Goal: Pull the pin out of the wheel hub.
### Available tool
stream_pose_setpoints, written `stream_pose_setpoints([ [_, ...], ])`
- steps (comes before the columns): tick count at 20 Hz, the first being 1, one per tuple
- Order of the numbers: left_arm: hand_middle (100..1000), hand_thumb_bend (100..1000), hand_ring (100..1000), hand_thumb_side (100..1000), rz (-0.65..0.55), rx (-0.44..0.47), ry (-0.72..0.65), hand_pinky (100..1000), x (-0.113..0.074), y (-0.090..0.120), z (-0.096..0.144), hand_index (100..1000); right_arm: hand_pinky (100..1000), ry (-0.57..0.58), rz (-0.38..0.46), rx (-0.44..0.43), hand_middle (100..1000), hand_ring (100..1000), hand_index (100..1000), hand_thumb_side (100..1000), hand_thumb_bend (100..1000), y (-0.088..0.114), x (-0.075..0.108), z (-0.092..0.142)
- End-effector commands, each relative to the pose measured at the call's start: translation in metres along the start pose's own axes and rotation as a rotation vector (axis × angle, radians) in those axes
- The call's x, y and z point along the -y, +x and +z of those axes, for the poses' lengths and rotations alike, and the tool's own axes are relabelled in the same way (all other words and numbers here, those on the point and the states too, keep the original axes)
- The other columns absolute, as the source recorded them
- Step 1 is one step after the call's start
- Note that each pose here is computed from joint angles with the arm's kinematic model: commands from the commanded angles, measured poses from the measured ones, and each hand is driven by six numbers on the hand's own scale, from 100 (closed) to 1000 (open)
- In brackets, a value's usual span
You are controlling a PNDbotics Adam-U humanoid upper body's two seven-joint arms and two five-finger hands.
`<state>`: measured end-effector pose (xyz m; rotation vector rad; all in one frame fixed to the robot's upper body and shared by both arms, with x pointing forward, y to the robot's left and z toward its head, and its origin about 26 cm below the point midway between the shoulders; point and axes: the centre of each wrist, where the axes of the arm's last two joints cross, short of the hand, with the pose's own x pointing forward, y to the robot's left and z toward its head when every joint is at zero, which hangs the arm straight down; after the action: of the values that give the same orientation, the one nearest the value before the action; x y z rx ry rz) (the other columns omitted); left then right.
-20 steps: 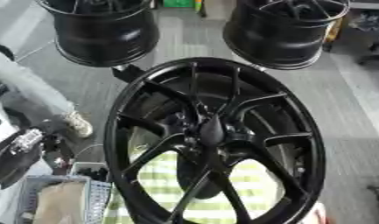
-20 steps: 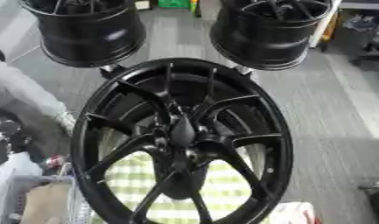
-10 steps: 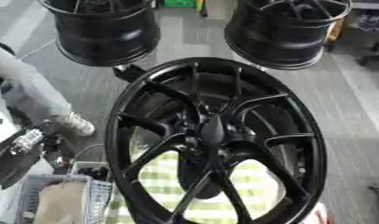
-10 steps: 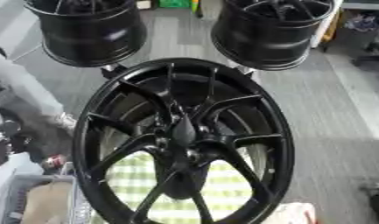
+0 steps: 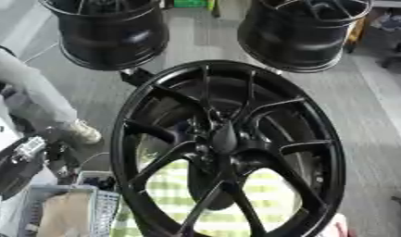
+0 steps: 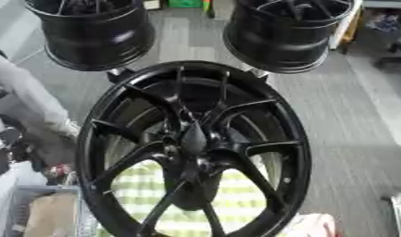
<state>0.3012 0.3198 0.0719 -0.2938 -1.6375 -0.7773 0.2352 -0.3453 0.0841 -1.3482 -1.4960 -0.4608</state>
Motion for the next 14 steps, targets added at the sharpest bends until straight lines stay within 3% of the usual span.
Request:
stream_pose_setpoints([
  [1,579,100,434,949,-0.02,0.015,-0.003,580,-0.004,0.006,-0.001,703,577,-0.094,0.033,-0.049,744,584,889,415,100,0.005,-0.002,0.0],
  [14,580,100,435,949,-0.023,0.022,-0.007,580,-0.004,0.007,-0.003,703,571,-0.035,-0.05,-0.036,732,579,883,427,100,0.009,-0.013,0.012],
])
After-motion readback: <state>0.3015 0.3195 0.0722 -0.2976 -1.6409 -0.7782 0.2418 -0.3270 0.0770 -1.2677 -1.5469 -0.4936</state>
